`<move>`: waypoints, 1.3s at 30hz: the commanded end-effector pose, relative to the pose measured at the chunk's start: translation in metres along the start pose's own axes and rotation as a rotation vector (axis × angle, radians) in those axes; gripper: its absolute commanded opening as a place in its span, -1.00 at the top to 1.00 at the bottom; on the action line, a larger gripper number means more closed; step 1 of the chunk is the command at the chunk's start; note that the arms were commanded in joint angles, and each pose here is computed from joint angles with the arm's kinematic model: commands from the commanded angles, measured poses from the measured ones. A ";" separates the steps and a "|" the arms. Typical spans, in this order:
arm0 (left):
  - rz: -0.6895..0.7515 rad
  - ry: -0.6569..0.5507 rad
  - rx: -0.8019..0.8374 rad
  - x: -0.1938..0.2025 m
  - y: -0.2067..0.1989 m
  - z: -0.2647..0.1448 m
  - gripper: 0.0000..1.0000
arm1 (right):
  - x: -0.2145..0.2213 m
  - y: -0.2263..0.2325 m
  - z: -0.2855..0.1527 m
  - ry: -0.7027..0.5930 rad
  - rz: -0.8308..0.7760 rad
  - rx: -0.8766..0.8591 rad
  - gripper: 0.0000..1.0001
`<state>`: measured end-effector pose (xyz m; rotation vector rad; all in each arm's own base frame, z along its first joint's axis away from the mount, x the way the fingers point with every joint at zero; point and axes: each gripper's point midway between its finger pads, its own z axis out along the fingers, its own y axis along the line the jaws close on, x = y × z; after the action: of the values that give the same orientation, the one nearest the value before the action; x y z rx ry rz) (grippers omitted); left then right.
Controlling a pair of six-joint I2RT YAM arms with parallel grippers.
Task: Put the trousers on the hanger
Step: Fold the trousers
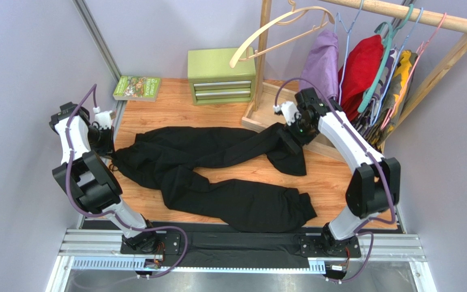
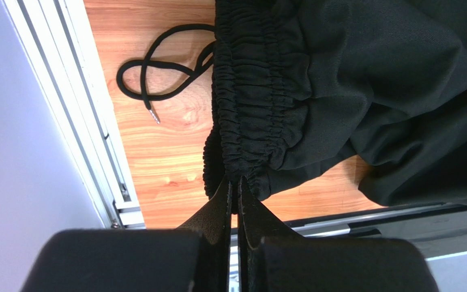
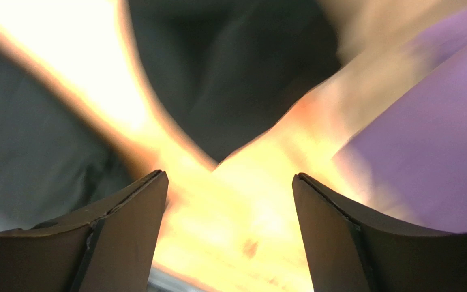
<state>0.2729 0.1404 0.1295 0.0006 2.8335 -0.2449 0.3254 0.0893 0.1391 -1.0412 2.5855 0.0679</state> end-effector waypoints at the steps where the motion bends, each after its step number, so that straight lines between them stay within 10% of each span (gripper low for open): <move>1: -0.017 -0.030 0.003 -0.011 0.000 -0.002 1.00 | 0.071 0.061 -0.025 0.132 -0.096 -0.229 -0.58; 16: -0.017 0.042 -0.008 0.005 0.002 0.003 1.00 | 0.133 0.080 0.061 0.307 -0.163 -0.194 -0.52; 19: 0.024 0.083 -0.051 0.012 0.010 -0.003 1.00 | 0.167 0.076 0.068 0.410 -0.202 -0.174 0.17; 20: 0.034 0.092 -0.067 0.014 0.013 -0.006 1.00 | 0.170 0.073 0.065 0.409 -0.202 -0.167 0.88; 21: 0.048 0.102 -0.102 0.014 0.018 -0.012 1.00 | 0.176 0.069 0.058 0.418 -0.186 -0.172 1.00; 30: 0.121 0.122 -0.225 -0.019 0.044 -0.056 1.00 | 0.170 -0.020 -0.015 0.357 -0.089 -0.018 1.00; 39: 0.116 0.238 -0.158 -0.048 0.024 0.019 0.97 | 0.143 -0.055 0.024 0.392 -0.024 -0.013 1.00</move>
<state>0.3152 0.1721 0.1442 0.2117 2.9923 0.0462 0.2506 -0.0357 0.0737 -1.2124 2.9185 -0.0756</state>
